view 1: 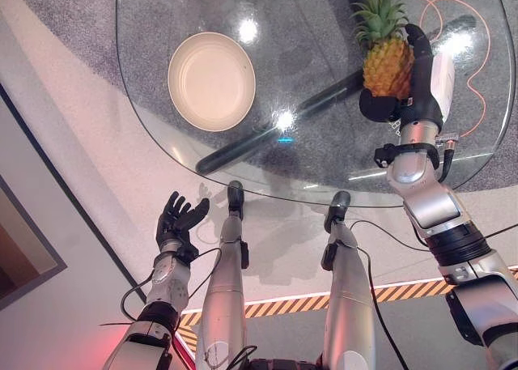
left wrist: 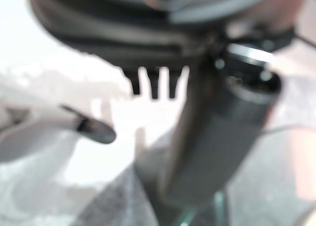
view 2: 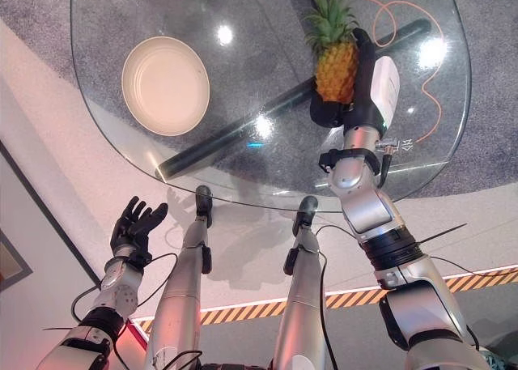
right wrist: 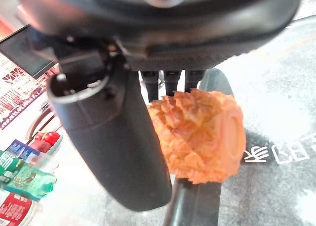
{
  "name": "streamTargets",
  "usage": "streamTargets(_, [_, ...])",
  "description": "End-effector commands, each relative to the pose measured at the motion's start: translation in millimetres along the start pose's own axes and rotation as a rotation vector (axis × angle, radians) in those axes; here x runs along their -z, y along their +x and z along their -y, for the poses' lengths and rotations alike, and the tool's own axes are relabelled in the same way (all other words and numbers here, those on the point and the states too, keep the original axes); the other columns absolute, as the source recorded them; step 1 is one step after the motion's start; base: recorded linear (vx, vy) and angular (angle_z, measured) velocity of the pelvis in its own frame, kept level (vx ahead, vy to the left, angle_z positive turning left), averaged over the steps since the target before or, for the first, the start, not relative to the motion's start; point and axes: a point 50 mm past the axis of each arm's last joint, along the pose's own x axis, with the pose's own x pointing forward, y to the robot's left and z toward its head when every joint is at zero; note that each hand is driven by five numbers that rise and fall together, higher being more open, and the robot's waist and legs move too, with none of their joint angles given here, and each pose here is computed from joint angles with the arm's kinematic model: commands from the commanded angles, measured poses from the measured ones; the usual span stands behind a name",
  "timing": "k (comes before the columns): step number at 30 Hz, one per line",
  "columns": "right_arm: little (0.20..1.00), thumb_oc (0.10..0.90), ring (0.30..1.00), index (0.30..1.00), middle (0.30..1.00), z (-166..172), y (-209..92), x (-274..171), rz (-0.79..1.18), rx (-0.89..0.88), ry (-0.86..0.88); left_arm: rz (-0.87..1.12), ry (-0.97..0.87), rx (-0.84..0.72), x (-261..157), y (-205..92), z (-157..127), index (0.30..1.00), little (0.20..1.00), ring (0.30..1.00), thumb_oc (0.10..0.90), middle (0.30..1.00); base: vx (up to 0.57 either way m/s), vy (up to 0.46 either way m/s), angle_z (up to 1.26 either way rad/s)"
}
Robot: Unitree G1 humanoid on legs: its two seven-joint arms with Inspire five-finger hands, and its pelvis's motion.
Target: Pick up the fruit to the plate
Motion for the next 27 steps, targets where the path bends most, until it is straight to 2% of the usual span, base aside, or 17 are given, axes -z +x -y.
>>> streamTargets(1, [0.900,0.800,0.900,0.900,0.900,20.6,11.7,-28.9,0.122,0.105,0.007,0.055,0.009,-0.038,-13.9,1.3,-17.1,0.900,0.900,0.900,0.800,0.900,0.00,0.000,0.00])
streamTargets(15, [0.900,0.800,0.900,0.900,0.900,19.9,14.5,-1.8,-0.046,0.143,0.002,0.062,0.010,-0.040,-17.5,3.2,-13.9,0.900,0.900,0.900,0.800,0.900,0.00,0.000,0.00])
streamTargets(23, [0.900,0.800,0.900,0.900,0.900,21.8,18.2,1.2,-0.062,0.147,-0.009,0.063,0.009,-0.034,-18.4,3.4,-13.6,0.900,0.900,0.900,0.800,0.900,0.00,0.000,0.00])
streamTargets(24, [0.595,0.495,0.639,0.639,0.639,21.7,18.6,0.7,-0.059,0.141,-0.017,0.063,0.008,-0.034,-17.9,3.0,-13.5,0.900,0.900,0.900,0.800,0.900,0.00,0.000,0.00])
streamTargets(25, [0.200,0.100,0.300,0.300,0.300,21.5,18.7,1.0,-0.058,0.139,-0.022,0.065,0.006,-0.034,-17.6,2.6,-13.5,0.900,0.900,0.900,0.800,0.900,0.00,0.000,0.00])
streamTargets(27, [0.200,0.100,0.300,0.300,0.300,21.3,18.5,1.2,-0.062,0.135,-0.022,0.066,0.006,-0.033,-17.9,2.4,-13.5,0.900,0.900,0.900,0.800,0.900,0.00,0.000,0.00])
